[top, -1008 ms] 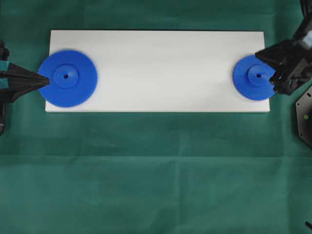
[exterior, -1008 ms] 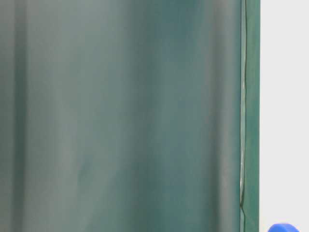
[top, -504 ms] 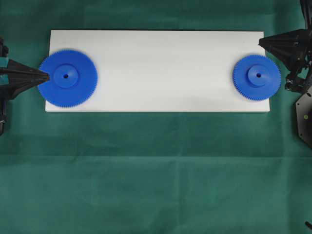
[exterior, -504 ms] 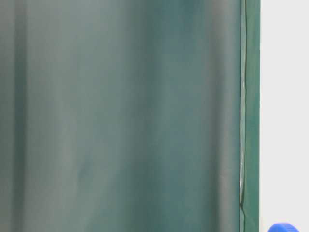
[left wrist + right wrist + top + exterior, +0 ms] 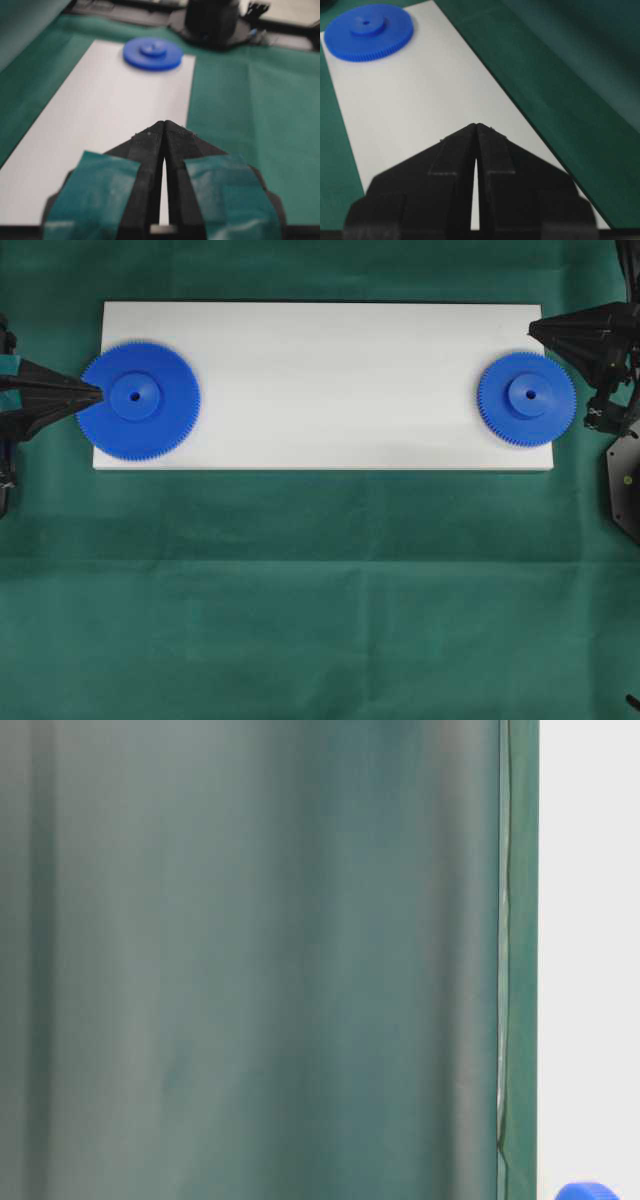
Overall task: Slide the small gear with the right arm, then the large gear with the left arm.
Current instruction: 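Lower the left gripper onto the hub of the large blue gear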
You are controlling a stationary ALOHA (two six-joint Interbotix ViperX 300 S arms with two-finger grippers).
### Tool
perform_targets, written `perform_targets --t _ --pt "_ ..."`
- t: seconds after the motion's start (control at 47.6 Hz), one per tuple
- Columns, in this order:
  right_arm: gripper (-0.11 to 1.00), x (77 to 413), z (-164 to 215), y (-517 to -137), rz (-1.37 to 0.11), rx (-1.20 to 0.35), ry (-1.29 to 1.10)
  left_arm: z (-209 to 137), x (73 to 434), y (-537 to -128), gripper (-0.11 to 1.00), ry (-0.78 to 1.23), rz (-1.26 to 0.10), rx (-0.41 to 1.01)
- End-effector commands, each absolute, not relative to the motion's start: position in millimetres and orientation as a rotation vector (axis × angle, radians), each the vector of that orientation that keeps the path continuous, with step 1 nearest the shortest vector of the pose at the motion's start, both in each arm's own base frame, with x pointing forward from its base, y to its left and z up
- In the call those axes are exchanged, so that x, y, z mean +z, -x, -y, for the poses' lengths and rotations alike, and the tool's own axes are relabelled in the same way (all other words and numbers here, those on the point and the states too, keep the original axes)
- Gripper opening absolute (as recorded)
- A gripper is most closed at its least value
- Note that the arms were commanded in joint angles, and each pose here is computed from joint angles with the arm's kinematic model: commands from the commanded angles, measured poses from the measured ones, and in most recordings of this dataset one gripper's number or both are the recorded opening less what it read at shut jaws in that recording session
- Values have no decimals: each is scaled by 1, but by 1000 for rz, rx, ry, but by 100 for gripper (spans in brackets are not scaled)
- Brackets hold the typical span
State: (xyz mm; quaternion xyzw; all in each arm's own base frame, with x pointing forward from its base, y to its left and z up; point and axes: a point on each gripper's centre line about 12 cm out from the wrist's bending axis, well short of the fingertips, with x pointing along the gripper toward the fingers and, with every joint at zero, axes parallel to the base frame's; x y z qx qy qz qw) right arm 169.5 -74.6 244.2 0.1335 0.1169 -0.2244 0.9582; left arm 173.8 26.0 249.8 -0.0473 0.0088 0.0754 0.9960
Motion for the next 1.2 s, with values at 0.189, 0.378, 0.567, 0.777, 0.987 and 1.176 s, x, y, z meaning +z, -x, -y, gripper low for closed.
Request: perform_targets --t 0.189,0.378,0.567,0.777,0.987,1.176 --pt "50 248 74 -172 -221 -445 -265 -43 247 -181 0 122 -201 243" --pt "50 247 75 -173 -230 -445 -266 -48 228 -193 0 149 -423 261" --pt "50 244 75 -174 -241 -448 -270 -52 215 -208 0 160 -541 262" --pt "50 244 74 -174 -246 -441 -269 -53 209 -212 0 162 -573 263" --pt "50 243 72 -175 -250 -431 -270 -55 202 -209 0 170 -592 276" --pt "50 242 72 -176 -254 -427 -270 -63 183 -206 0 193 -655 316"
